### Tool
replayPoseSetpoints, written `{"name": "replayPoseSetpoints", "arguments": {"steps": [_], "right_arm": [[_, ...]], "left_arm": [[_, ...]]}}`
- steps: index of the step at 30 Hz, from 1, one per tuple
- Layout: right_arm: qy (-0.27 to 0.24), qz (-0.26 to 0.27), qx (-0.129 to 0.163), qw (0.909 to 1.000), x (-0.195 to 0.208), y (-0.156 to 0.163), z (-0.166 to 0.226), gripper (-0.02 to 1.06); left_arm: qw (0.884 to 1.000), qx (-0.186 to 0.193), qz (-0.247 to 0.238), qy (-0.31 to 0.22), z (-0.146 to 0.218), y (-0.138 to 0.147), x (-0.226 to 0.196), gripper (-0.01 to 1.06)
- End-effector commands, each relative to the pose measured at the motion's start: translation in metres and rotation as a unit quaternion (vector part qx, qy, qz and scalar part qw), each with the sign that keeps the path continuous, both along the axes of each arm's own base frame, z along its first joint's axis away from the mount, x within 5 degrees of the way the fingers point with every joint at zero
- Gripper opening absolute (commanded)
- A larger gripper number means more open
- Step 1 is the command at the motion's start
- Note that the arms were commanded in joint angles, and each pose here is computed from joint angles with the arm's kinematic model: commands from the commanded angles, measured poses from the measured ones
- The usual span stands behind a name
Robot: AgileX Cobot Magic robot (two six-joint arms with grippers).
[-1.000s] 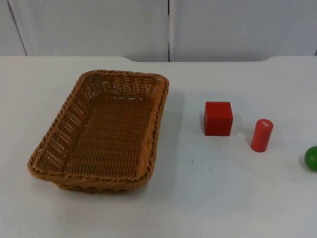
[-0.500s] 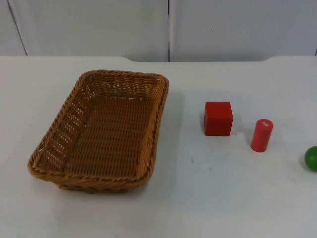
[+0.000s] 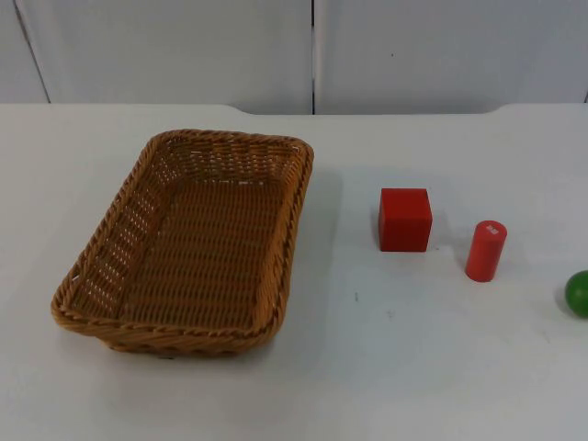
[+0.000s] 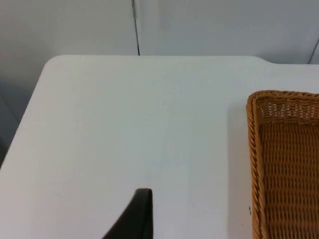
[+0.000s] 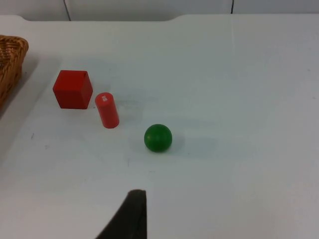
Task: Pick up the basket with the left hand and place the object to the left of the red cylinder into the basket with the right hand.
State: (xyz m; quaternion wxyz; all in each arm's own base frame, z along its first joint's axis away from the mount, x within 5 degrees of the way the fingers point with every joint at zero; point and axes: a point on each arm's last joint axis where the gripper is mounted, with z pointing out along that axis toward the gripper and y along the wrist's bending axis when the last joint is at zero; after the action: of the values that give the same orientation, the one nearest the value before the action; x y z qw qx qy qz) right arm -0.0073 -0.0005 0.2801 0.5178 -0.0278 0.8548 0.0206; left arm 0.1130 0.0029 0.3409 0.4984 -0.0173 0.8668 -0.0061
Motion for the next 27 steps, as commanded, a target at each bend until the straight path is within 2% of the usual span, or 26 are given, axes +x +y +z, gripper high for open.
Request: {"name": "replayPoseSetpoints", "arguments": {"steps": [1,4,8,19,27], "right_arm": [[-0.003,0.000,0.000,1.0000,0.000,0.000,0.000,1.05],[-0.003,0.000,0.000,1.0000,0.000,0.000,0.000,1.05],[-0.003,0.000,0.000,1.0000,0.000,0.000,0.000,1.05],[-0.003,0.000,0.000,1.0000,0.000,0.000,0.000,1.05],[-0.003,0.000,0.000,1.0000,0.000,0.000,0.000,1.05]], "left_arm": [[1.000,-0.013,-0.003,-0.005,0.001,-0.001,0.008,1.05],[1.000,-0.023,-0.016,0.002,-0.002,-0.003,0.019,1.05],[0.996,-0.054,-0.061,0.022,-0.001,-0.011,0.052,1.05],[0.993,-0.049,-0.085,0.065,0.004,-0.009,0.117,1.05],[0.989,-0.056,-0.109,0.080,-0.003,-0.011,0.144,1.05]]}}
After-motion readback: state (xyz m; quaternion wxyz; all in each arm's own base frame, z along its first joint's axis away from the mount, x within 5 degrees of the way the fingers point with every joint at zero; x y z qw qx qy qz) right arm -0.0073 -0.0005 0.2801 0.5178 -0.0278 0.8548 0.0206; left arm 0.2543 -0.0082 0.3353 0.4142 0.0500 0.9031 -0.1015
